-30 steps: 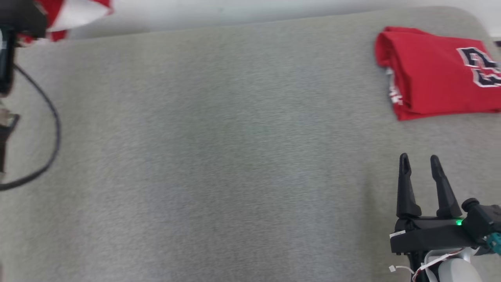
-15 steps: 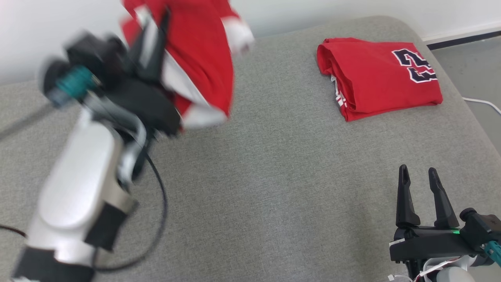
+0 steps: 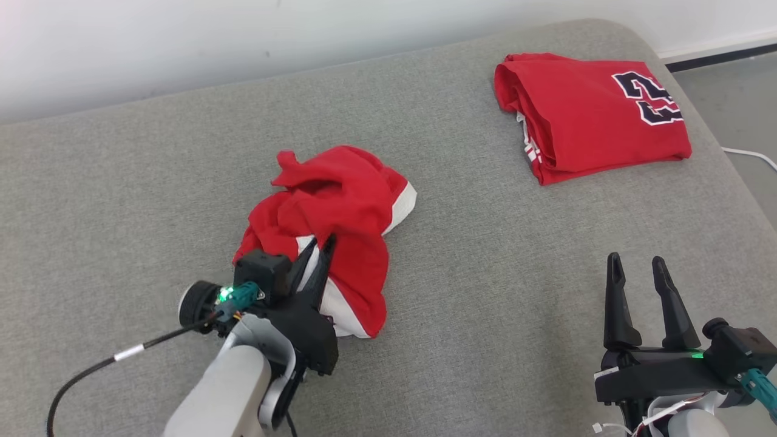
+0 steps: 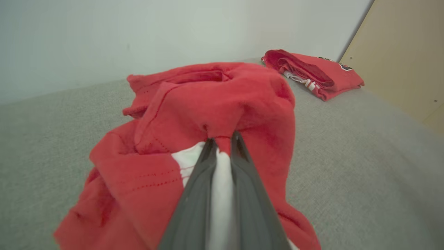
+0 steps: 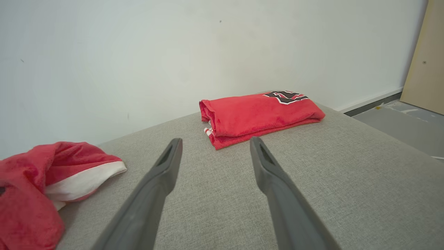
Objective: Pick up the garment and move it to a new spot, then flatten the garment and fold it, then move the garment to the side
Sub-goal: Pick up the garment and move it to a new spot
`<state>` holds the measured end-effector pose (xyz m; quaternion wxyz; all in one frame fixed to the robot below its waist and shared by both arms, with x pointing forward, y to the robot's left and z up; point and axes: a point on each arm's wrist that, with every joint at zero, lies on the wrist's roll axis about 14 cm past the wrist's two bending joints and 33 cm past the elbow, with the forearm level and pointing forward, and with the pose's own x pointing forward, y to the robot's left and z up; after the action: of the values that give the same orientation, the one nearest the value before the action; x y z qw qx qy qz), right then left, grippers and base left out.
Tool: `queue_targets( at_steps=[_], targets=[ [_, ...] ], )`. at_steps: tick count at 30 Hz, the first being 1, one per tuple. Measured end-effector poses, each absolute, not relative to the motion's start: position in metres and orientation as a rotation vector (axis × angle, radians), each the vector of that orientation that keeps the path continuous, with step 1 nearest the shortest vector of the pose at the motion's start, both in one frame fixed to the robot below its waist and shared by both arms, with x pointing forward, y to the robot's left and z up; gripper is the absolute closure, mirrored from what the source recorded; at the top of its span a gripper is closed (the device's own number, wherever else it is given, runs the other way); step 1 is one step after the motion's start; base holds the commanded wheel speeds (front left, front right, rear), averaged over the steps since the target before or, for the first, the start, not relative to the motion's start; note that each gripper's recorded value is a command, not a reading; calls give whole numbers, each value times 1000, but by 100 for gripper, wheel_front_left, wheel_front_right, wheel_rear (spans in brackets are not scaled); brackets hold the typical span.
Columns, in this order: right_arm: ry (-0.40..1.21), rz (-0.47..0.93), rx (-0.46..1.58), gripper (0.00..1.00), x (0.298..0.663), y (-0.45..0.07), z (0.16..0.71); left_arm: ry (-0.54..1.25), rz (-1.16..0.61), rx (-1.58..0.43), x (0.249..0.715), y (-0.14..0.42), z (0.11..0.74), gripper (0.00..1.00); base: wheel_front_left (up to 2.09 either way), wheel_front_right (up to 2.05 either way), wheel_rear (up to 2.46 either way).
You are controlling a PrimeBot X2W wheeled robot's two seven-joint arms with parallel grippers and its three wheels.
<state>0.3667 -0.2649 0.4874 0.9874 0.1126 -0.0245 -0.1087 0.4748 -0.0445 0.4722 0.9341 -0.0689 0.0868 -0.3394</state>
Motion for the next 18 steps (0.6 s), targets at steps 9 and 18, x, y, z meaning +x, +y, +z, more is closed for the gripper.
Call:
queue_targets(
  at_steps=[9,18],
  targets=[
    [-56,-187,220,0,372,-256,490,82,-689,-176,466,-47,487,0,0,0,0],
    [-78,-106,217,0,377,-231,499,-99,-502,-173,473,22,540,0,0,0,0]
  ],
)
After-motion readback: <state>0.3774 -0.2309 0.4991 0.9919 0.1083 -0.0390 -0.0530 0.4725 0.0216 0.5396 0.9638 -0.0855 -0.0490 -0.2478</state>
